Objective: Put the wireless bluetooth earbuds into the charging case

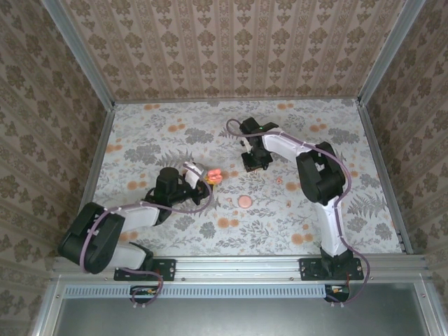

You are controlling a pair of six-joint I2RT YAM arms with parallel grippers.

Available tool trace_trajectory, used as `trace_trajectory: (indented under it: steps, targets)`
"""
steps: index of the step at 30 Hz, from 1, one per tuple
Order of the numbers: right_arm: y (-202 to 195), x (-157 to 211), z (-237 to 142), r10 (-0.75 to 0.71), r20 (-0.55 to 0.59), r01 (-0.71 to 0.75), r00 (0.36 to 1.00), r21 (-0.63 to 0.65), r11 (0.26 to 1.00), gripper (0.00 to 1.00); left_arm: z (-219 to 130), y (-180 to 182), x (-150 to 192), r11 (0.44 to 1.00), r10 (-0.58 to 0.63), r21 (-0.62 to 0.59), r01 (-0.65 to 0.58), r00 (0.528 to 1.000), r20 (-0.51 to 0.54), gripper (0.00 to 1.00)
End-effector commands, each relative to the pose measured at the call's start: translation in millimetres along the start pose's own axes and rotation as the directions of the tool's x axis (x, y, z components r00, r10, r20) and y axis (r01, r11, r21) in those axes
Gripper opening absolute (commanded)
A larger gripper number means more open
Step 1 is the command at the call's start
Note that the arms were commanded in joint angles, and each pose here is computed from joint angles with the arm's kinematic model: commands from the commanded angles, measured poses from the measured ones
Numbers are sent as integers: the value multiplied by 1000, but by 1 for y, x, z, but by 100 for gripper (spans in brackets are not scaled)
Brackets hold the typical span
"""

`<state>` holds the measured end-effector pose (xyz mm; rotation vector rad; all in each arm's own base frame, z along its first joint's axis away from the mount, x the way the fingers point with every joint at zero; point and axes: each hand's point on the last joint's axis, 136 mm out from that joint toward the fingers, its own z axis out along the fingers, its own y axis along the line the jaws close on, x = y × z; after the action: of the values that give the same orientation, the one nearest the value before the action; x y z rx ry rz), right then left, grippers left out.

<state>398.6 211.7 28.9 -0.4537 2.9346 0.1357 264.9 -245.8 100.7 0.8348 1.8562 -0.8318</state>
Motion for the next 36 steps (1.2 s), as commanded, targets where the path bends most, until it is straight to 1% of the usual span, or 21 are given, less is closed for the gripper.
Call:
trace_trajectory:
  steps: [1,4,8,11,15,17,23,24,25,27,33,36]
  targets:
    - [7,-17,-33,46,159,-40,986,-40,998,26,8,-4,-19,999,3,46,-7,997,77,18]
    - [7,-15,-47,76,235,-60,969,-72,996,26,14,-4,-18,998,-8,64,2,995,96,18]
    - [12,-12,-69,97,364,-50,926,-137,989,25,21,-7,-21,996,-13,95,0,991,132,17]
    - [14,-9,-89,114,465,-29,878,-186,982,25,25,-10,-26,992,-25,126,4,985,172,17]
    - [24,-11,-118,138,589,31,796,-268,963,26,33,-17,-32,984,-33,179,-6,975,219,17]
    - [29,-10,-130,147,635,66,758,-299,952,26,38,-25,-35,973,-36,230,-15,976,217,16]
    - [42,-1,-157,157,721,167,675,-357,919,26,43,-37,-47,963,-1,261,-64,970,243,16]
    - [43,1,-155,160,724,176,671,-365,914,26,43,-37,-49,963,4,261,-71,969,248,16]
    - [46,4,-169,166,751,202,639,-373,906,26,43,-39,-50,962,10,262,-78,968,253,16]
    - [49,7,-176,178,767,229,616,-391,891,26,43,-39,-53,961,16,262,-86,966,259,16]
    - [63,15,-196,198,798,320,569,-437,841,24,40,-48,-63,948,17,300,-103,961,278,16]
    - [72,16,-205,209,810,357,548,-453,817,24,37,-48,-69,951,18,291,-107,956,293,16]
